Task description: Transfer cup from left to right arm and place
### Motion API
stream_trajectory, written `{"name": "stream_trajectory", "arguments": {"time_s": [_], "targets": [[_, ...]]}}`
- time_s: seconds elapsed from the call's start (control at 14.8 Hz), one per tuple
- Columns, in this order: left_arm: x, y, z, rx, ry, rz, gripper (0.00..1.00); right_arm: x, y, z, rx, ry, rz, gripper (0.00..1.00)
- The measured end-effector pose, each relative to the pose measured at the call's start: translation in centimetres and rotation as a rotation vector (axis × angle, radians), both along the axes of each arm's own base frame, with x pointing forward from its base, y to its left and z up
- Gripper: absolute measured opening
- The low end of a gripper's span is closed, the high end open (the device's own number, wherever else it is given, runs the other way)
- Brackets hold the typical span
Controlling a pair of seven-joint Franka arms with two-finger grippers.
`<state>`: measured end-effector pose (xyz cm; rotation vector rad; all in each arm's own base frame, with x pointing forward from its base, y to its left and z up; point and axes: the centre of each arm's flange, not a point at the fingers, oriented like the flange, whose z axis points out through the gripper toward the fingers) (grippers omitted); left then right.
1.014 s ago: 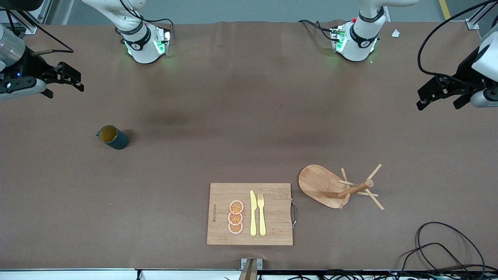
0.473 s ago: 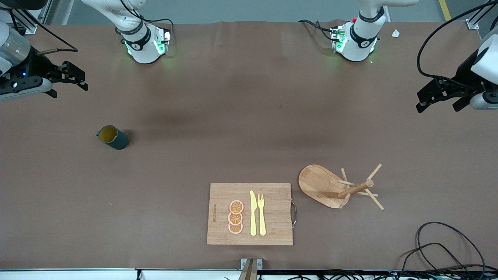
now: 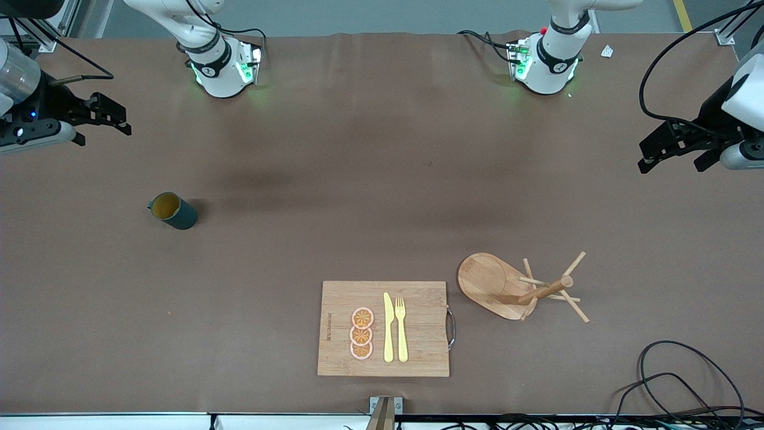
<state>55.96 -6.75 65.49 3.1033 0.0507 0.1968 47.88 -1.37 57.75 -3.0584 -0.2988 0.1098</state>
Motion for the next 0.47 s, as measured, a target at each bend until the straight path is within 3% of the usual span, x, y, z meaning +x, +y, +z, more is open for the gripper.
{"name": "stream_trajectory", "arguments": {"time_s": [0.27,0.47], "targets": [[0.0,0.0,0.0,0.0,-0.001,-0.001,1.0,0.1,-0.1,0.5,-0.003,-0.007,0.002,1.0],[0.1,0.0,0.0,0.001,-0.004,-0.007,1.0,1.3,-0.4,2.2,0.001,0.032,0.006,1.0]]}}
